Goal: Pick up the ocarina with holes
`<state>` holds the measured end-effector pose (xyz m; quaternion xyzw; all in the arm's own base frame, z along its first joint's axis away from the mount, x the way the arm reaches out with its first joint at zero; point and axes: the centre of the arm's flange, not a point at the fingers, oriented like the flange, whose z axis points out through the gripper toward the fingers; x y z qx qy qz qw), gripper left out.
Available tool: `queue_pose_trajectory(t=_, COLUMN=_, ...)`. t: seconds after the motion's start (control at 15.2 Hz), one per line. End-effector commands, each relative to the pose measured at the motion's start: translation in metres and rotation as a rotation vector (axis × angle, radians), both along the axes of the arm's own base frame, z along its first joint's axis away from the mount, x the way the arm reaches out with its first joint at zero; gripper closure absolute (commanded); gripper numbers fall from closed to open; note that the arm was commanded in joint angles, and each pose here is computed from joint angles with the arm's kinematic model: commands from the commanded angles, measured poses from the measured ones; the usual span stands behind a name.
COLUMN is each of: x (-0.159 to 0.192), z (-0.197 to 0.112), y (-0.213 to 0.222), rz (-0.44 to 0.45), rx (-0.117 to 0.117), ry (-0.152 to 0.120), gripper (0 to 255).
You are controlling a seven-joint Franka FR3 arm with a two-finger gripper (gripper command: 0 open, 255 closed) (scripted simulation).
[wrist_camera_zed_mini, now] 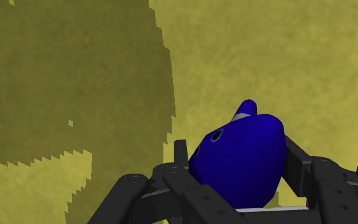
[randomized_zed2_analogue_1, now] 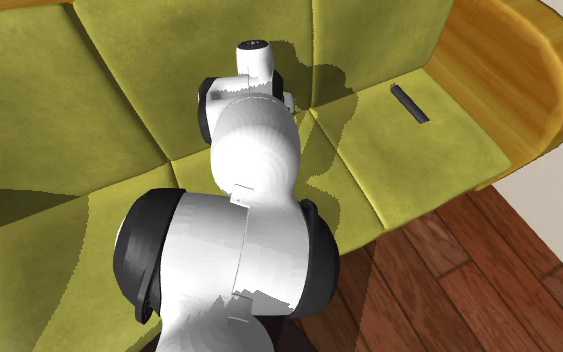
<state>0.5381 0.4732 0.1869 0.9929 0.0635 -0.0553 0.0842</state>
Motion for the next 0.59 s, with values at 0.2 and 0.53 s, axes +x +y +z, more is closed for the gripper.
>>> queue_pose_trajectory(t=0.2, x=0.0, z=0.01, y=0.0, rz=0.0, rx=0.0, ry=0.0, gripper=255)
queue_pose_trajectory(t=0.53, x=0.0, z=0.037, y=0.0, rz=0.0, rx=0.0, ry=0.0, gripper=255)
